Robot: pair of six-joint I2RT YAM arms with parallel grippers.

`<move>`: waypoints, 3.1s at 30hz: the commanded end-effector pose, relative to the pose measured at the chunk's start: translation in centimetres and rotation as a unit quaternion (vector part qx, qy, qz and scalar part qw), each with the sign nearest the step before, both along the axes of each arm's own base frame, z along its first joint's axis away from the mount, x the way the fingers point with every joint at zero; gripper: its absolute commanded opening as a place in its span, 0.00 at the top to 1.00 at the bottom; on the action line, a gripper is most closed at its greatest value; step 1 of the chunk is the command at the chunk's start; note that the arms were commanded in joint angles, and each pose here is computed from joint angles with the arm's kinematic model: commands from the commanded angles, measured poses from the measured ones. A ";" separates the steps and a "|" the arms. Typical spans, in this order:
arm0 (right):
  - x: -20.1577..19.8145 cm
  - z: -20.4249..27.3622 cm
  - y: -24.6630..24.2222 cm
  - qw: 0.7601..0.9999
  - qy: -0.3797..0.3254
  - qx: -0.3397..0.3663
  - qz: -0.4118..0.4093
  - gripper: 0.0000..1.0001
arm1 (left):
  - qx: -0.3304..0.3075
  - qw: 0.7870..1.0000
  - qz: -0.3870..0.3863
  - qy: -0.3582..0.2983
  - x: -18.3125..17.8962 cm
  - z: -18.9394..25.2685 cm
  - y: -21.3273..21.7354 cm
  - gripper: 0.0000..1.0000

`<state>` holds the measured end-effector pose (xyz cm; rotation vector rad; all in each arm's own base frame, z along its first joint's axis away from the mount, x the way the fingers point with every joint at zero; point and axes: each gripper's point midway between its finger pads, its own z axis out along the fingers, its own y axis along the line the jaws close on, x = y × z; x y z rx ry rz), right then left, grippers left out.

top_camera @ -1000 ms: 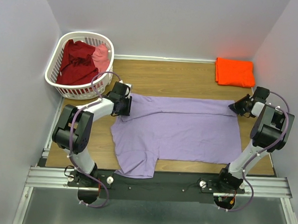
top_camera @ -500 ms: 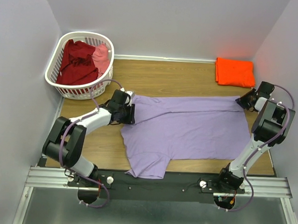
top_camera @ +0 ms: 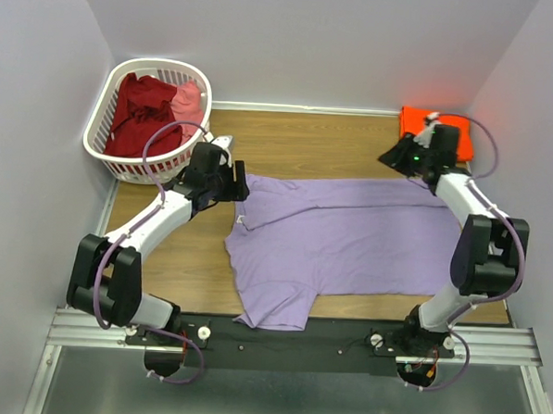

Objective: Fold and stack the t-shirts
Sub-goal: Fold the tshirt

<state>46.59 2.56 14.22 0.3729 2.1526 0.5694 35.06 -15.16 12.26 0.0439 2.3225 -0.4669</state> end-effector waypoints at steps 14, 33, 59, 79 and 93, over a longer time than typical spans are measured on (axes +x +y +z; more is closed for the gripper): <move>-4.0 -7.2 26.0 0.914 0.051 0.061 0.397 0.51 | 0.071 0.997 -0.042 -0.012 -0.9 -2.7 1.3 0.26; -4.5 -11.1 27.6 0.910 0.077 0.037 0.405 0.59 | 0.096 0.995 -0.023 0.013 -0.8 -4.6 2.3 0.26; -6.1 -10.2 28.5 0.885 0.068 0.070 0.455 0.92 | 0.098 0.995 -0.025 0.019 -0.9 -5.0 2.3 0.27; -14.8 -8.9 25.7 0.857 0.083 0.079 0.503 0.99 | 0.097 0.995 -0.025 0.021 -1.0 -5.1 2.3 0.27; -16.5 -11.1 23.2 0.875 0.123 0.028 0.467 0.95 | 0.098 0.995 -0.026 0.022 -1.0 -5.2 2.3 0.27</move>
